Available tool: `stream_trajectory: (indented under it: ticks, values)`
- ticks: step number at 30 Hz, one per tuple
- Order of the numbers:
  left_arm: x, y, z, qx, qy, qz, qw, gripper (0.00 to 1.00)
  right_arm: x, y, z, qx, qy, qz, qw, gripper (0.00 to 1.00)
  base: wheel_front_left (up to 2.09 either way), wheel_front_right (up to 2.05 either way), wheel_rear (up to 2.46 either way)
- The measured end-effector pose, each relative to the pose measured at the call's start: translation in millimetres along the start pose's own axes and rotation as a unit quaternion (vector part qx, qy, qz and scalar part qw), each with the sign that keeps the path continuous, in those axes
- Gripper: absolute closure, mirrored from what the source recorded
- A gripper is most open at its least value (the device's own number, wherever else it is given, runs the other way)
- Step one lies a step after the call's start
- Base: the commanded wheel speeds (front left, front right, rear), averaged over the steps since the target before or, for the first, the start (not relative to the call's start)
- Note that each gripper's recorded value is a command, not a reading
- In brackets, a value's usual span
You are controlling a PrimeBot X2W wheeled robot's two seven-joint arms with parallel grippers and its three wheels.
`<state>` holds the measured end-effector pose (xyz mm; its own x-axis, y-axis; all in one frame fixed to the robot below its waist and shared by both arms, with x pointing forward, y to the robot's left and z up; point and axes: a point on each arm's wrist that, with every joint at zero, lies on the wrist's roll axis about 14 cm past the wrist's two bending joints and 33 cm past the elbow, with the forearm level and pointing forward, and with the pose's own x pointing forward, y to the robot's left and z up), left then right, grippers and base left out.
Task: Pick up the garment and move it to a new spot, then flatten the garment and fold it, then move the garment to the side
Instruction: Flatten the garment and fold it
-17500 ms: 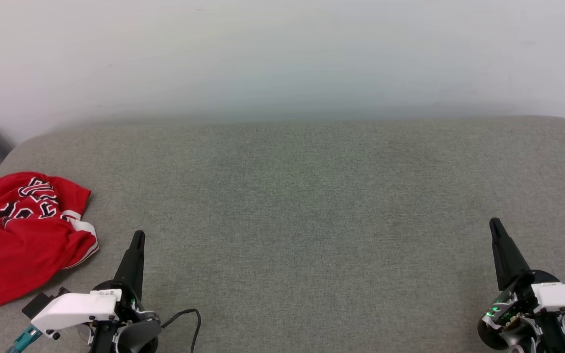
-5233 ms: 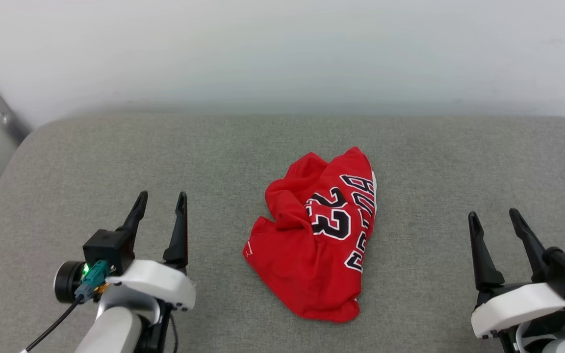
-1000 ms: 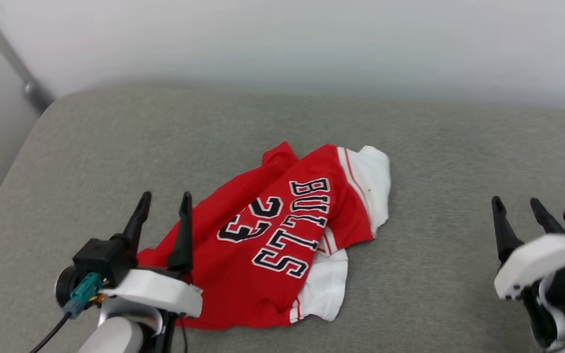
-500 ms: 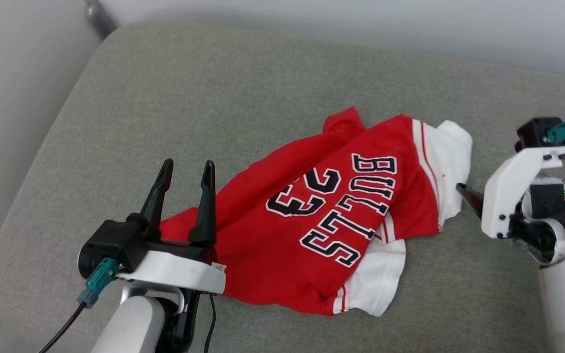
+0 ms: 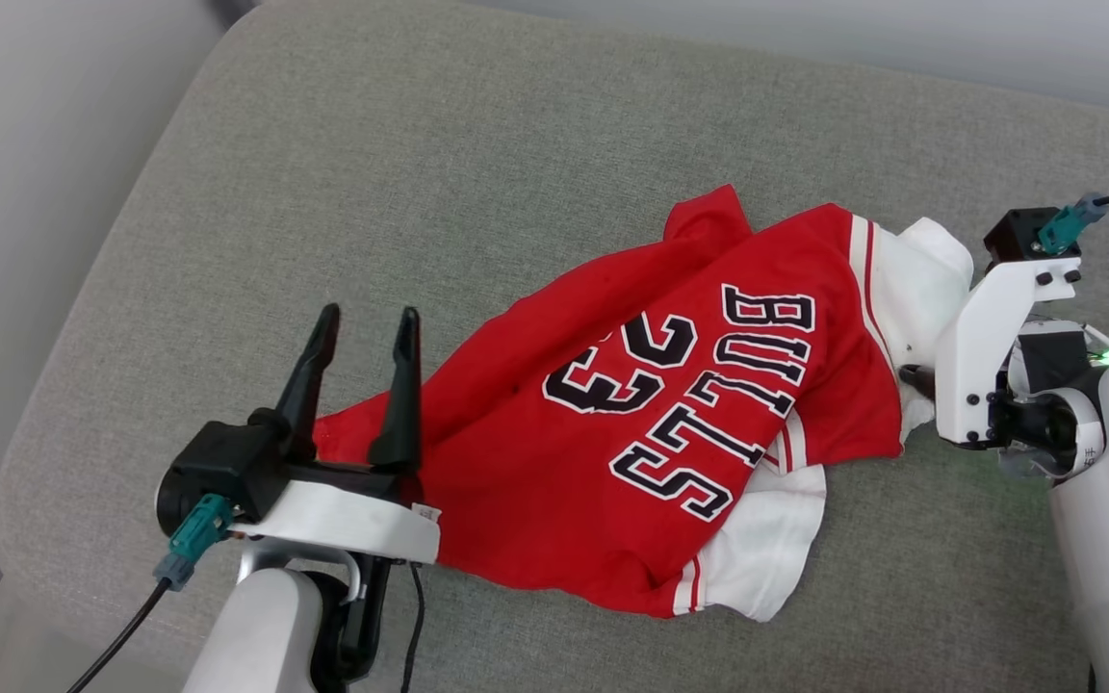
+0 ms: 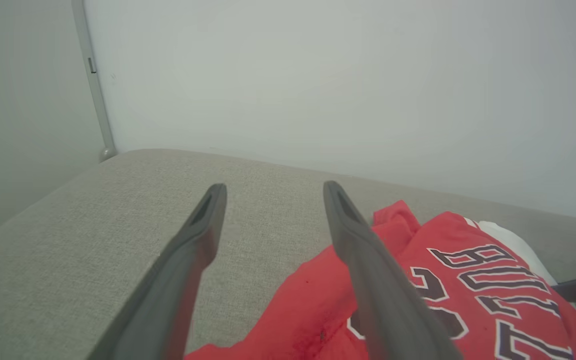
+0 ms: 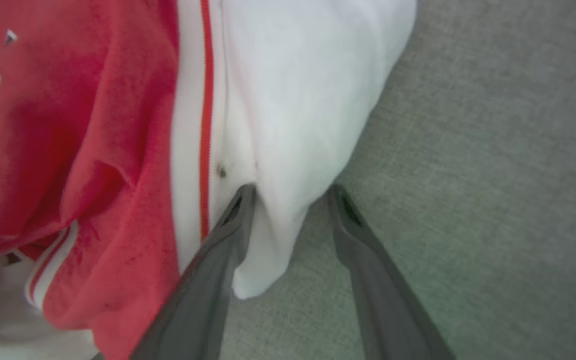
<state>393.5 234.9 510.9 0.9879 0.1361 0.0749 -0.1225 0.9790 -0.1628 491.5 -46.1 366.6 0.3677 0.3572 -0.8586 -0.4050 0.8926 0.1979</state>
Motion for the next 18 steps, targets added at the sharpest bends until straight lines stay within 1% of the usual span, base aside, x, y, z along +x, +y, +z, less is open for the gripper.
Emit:
stream_trajectory:
  ticks: [4,9,13,18]
  values:
    - [0.0,4.2,2.0,0.004,-0.004,0.004,1.0,0.0,-2.7,5.3,2.1,-0.006,-0.007,0.007,1.0,1.0,0.0,0.0,0.0]
    - [-2.4,2.2,2.5,0.009,-0.005,-0.002,1.0,0.0,-21.1,0.7,22.3,-0.025,-0.059,-0.005,0.998,1.0,0.0,0.0,0.0]
    - [-6.0,-2.6,0.4,0.009,-0.002,-0.011,1.0,0.0,-52.7,-9.1,47.0,-0.044,-0.117,-0.027,0.992,1.0,0.0,0.0,0.0]
    - [-4.9,-19.1,-2.2,0.005,-0.001,-0.039,0.999,0.0,-105.8,-37.7,61.7,-0.06,-0.177,-0.078,0.979,1.0,0.0,0.0,0.0]
